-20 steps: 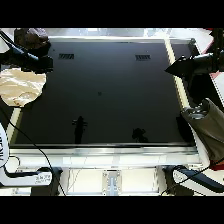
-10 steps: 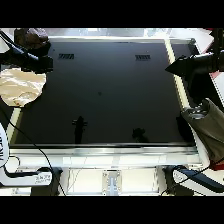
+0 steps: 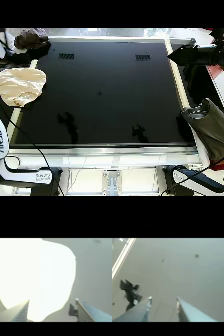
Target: Fold the shirts.
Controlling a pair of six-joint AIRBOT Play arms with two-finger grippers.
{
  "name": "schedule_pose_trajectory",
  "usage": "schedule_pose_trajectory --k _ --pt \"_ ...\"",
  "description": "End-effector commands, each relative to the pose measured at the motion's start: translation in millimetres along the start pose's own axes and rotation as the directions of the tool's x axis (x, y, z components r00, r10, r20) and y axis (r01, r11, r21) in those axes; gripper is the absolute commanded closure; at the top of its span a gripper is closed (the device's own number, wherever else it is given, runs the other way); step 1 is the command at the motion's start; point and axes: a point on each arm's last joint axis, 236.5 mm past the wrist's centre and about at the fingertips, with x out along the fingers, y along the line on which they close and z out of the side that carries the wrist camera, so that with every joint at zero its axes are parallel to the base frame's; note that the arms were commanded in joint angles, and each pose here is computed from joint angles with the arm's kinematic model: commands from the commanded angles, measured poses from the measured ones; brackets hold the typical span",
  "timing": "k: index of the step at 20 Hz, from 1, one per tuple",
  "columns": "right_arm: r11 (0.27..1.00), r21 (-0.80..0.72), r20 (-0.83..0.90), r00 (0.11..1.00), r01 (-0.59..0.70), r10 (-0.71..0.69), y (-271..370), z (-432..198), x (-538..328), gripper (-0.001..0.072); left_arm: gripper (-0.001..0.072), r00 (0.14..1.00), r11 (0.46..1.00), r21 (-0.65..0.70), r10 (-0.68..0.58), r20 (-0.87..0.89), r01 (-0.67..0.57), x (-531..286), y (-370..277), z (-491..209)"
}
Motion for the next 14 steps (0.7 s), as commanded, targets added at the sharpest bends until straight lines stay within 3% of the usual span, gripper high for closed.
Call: schedule_pose_trajectory --k 1,6,14 --pt "1.0 0.003 0.029 1.0 -0.004 0.004 1 7 0 0.0121 -0.0012 0.982 0.973 -0.147 0.166 -0.086 -0.178 50 80 -30" --pt "0.998 0.027 0.1 0.994 -0.056 0.053 13 24 -2 0.0103 -0.0008 0.955 0.946 -0.273 0.097 -0.28 -0.176 126 108 -104" --pt "0.981 0.067 0.19 0.968 -0.18 0.165 39 45 -8 0.0104 -0.0005 0.899 0.917 -0.378 -0.052 -0.434 -0.13 206 83 -186"
